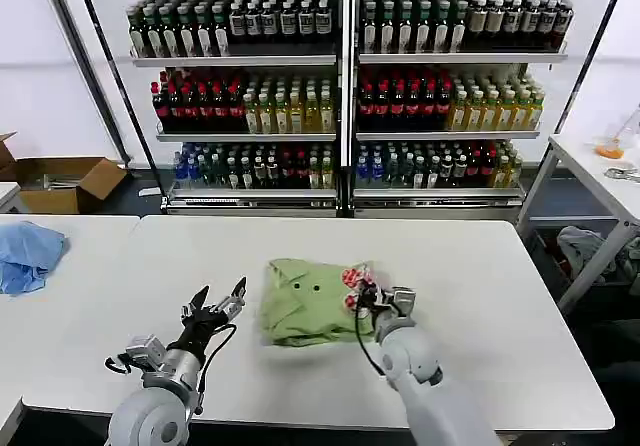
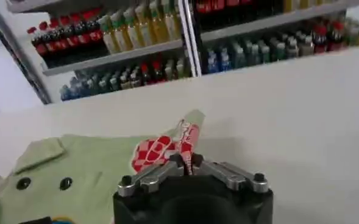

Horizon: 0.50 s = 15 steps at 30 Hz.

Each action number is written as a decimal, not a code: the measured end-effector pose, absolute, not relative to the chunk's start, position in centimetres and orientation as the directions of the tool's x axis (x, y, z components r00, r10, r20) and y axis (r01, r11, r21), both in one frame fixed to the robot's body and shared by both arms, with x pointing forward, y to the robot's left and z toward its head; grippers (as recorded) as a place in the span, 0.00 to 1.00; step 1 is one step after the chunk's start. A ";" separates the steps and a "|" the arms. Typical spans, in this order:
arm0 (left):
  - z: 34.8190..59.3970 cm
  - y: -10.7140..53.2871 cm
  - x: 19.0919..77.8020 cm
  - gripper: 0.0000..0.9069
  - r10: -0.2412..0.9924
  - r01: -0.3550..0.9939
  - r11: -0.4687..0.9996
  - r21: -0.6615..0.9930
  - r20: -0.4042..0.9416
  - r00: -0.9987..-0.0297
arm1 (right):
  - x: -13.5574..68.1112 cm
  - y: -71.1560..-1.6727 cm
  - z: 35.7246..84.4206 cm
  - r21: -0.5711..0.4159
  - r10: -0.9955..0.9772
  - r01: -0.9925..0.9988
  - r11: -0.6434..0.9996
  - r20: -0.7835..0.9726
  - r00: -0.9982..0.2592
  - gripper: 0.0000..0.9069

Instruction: Fold and organize the clothes.

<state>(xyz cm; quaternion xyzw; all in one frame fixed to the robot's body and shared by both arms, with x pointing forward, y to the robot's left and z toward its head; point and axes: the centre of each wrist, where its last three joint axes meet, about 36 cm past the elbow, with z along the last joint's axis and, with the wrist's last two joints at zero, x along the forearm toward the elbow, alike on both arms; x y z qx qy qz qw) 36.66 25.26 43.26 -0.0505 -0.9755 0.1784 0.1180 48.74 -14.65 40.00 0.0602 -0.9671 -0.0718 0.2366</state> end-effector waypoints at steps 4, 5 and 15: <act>43.2 25.1 36.7 1.00 0.143 0.060 0.933 -0.356 0.212 -0.967 | 49.5 -17.4 40.2 0.083 -0.124 -0.098 0.992 0.428 -0.895 1.00; 43.2 25.1 36.7 1.00 0.144 0.061 0.933 -0.356 0.211 -0.967 | 49.6 -18.1 40.2 0.059 -0.116 -0.101 0.993 0.423 -0.898 1.00; 42.9 24.4 36.9 1.00 0.165 0.092 0.940 -0.327 0.202 -0.965 | 48.6 -23.1 40.3 -0.119 -0.052 -0.090 0.989 0.289 -0.956 1.00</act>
